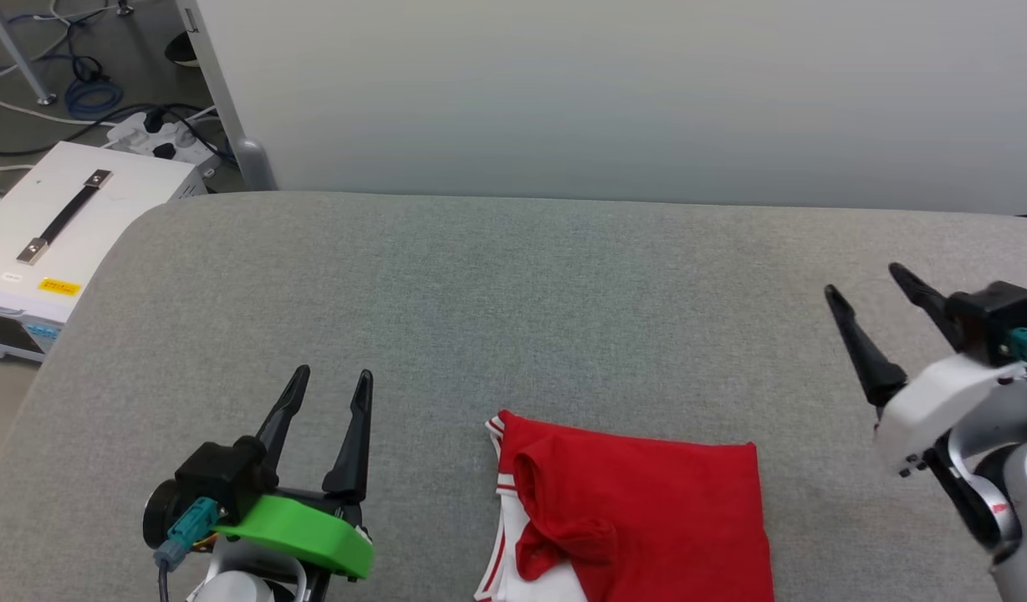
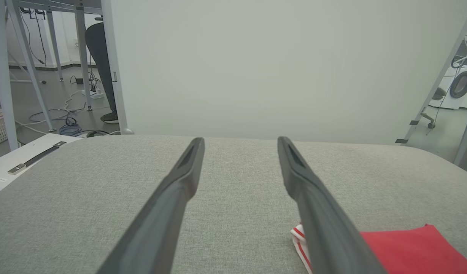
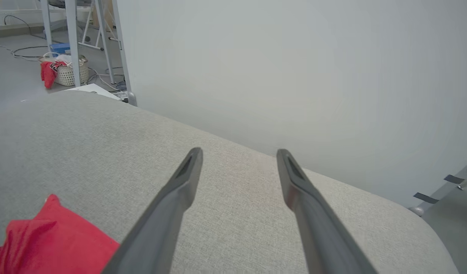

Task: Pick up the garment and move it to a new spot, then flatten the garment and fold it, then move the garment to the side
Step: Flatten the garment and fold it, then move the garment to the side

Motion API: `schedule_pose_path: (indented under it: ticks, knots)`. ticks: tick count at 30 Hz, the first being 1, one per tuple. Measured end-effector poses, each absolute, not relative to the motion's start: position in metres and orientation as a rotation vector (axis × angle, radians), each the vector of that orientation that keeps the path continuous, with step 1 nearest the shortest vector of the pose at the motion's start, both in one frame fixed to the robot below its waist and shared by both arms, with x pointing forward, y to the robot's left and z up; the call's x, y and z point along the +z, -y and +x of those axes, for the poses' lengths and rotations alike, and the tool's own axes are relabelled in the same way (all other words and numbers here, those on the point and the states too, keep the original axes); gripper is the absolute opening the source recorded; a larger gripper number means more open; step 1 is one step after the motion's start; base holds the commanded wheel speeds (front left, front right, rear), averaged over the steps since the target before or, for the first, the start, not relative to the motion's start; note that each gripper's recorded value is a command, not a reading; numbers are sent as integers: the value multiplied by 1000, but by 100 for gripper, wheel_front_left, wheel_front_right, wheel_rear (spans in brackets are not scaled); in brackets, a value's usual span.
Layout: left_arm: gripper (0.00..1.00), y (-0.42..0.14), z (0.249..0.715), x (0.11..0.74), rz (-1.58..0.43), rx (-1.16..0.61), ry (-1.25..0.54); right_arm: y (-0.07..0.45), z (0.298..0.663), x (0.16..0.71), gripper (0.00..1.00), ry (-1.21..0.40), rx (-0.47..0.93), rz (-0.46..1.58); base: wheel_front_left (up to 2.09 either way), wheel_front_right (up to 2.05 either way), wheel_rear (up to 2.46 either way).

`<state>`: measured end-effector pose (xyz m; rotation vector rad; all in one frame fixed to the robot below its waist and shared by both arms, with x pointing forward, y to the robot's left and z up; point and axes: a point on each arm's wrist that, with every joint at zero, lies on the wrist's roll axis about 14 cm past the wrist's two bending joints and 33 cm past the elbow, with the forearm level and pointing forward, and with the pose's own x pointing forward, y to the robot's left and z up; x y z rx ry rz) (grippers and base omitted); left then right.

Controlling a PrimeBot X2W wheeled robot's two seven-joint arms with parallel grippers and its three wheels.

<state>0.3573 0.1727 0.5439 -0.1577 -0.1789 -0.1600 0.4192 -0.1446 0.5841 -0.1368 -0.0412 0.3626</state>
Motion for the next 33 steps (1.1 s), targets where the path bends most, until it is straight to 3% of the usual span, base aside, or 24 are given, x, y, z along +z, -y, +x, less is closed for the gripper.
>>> schedule_pose_path:
  ticks: [7, 14, 33]
  knots:
    - [100, -166, 361, 542, -168, -176, 171, 188, 402, 587, 100, 125, 231, -122, 0, 0, 0]
    - [100, -159, 356, 534, -199, -178, 152, 191, 376, 586, 100, 195, 150, -11, 0, 0, 0]
    - [100, -162, 353, 538, -190, -158, 170, 175, 370, 582, 100, 213, 159, 19, 0, 0, 0]
